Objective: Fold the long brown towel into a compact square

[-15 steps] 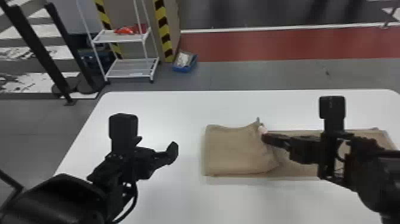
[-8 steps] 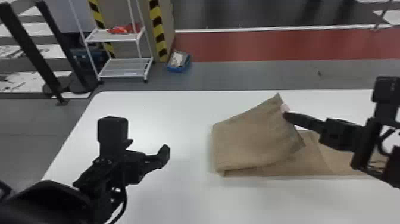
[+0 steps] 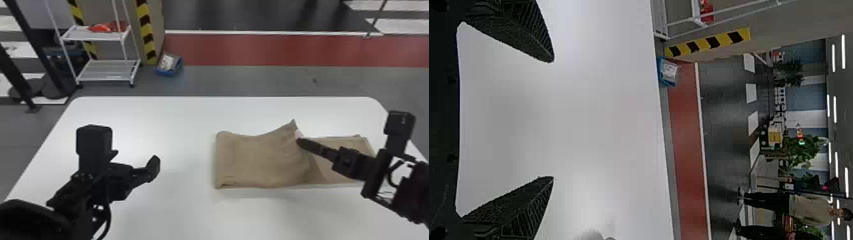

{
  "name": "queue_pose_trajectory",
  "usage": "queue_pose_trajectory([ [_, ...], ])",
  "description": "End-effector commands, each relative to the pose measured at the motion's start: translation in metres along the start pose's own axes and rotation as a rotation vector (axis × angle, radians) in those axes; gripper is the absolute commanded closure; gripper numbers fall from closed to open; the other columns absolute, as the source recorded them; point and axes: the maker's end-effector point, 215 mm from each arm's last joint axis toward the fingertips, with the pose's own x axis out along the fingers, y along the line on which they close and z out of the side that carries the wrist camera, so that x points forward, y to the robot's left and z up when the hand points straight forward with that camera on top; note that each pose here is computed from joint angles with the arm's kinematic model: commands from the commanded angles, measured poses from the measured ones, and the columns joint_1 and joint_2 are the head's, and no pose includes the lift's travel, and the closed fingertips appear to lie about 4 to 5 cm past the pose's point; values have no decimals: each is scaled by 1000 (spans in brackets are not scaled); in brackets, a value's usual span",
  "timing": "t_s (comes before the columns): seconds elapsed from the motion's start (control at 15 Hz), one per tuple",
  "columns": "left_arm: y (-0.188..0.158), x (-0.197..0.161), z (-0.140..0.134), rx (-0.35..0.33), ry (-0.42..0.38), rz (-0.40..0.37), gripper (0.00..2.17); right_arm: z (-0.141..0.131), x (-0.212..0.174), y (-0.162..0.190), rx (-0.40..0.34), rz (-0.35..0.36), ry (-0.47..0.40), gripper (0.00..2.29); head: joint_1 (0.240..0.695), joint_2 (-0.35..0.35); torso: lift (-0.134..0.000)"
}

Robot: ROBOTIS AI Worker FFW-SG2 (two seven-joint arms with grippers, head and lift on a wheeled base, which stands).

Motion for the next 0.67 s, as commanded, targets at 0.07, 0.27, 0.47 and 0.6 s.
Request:
queue_pose_trajectory([
  [0.07,3,1,1,5,-1,7,33,36,-28,8,15,32,-61,1119,695,-6,-125],
  [0.27,4,1,-1,5,3,9,36,65,-61,-31,48,-16,-110,1119,695,-23,-125],
  [0.47,0,3,-2,5,4,3,36,36,-55,-74,78,-63,-65,1119,695,-84,-125],
  [0.6,-3,3,-3,12,6,3,33,25,-44,-83,56,-81,-61,1119,695,-113,-125],
])
